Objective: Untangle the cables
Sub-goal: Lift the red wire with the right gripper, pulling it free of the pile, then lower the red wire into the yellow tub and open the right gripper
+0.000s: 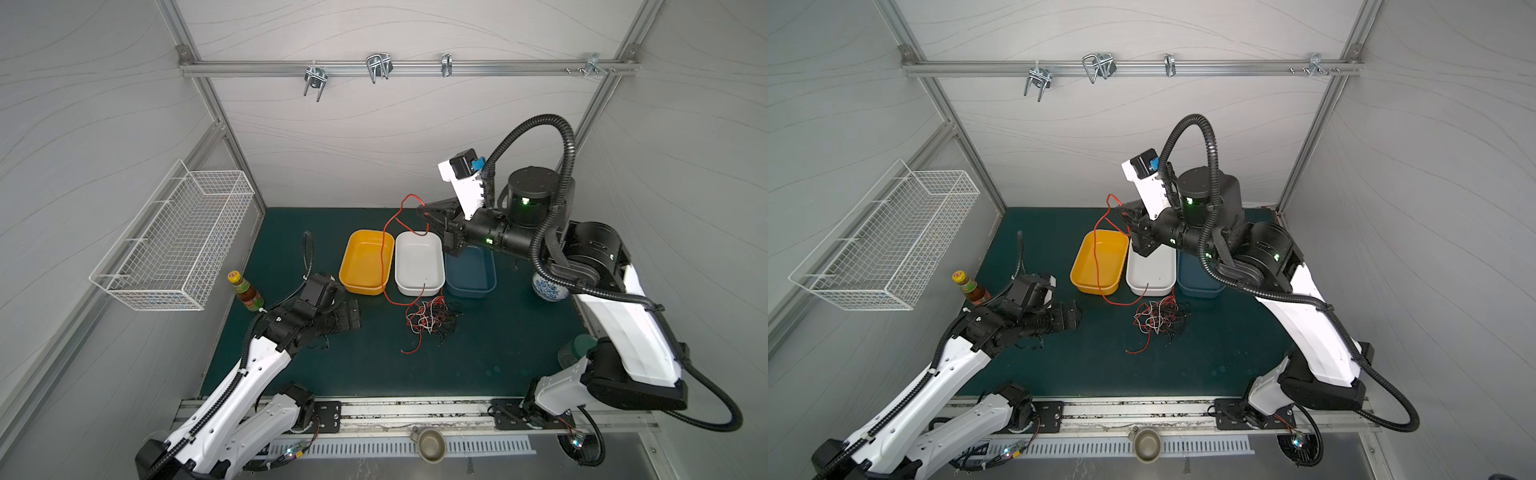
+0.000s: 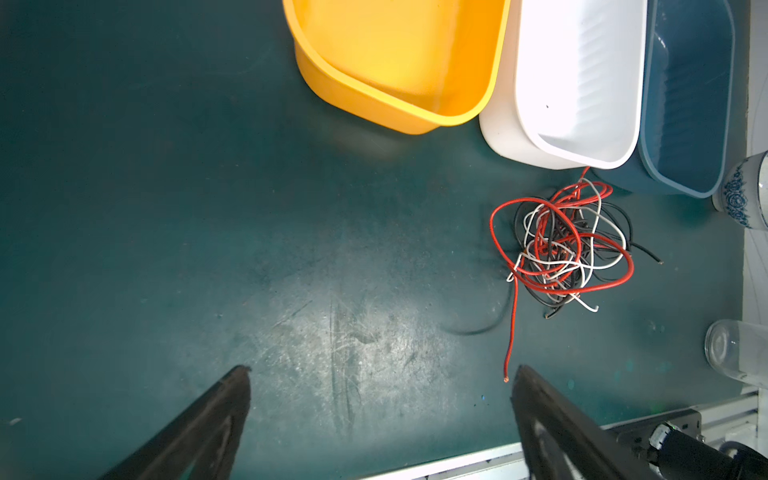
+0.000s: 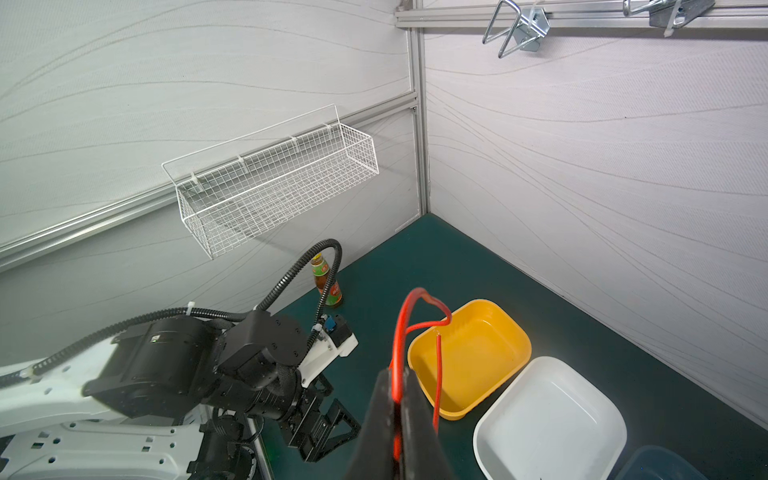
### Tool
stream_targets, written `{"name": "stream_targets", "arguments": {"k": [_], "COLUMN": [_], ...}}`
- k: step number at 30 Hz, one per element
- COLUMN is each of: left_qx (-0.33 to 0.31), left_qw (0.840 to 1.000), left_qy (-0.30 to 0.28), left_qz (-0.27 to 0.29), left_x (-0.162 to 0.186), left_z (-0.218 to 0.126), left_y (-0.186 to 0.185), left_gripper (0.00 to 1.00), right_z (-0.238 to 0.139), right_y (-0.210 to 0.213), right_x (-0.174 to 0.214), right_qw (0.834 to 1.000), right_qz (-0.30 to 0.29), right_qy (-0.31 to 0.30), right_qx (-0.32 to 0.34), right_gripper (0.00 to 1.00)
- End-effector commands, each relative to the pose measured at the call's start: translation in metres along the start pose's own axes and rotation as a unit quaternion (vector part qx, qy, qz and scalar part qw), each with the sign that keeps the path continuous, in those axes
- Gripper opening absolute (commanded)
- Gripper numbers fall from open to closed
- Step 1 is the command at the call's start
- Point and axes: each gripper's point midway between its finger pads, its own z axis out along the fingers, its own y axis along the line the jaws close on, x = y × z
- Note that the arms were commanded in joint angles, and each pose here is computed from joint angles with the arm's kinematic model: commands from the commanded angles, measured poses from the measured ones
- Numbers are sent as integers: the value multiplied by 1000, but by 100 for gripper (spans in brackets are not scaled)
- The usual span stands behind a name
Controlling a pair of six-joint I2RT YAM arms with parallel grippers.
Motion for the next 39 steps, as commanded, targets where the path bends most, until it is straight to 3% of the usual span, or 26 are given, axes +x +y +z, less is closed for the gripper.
{"name": "stream_targets", "arguments": {"k": [1, 6, 13, 22, 39], "left_qx": [-5, -39, -17, -3, 2], "left_qw": [998, 991, 984, 984, 985], "left_qy": [-55, -130, -178, -176, -174], "left_qz": [7, 13, 3, 2, 4], "left_x": [-18, -30, -34, -31, -31], "left_z": [-30, -48, -61, -61, -61], "left_y": [2, 23, 25, 21, 20], "left_gripper": [99, 99, 99, 99, 99], "right_z": [9, 39, 89, 147, 237], "right_y": [4, -2, -22, -59, -92], "right_x": [-6, -1, 4, 12, 80], "right_qw": [1000, 999, 999, 999, 997], "right_qz": [-21, -41, -28, 39, 48], "right_qy": [-10, -4, 8, 12, 59], "right_qx": [-4, 10, 18, -5, -5], "right_gripper": [0, 0, 0, 0, 0]}}
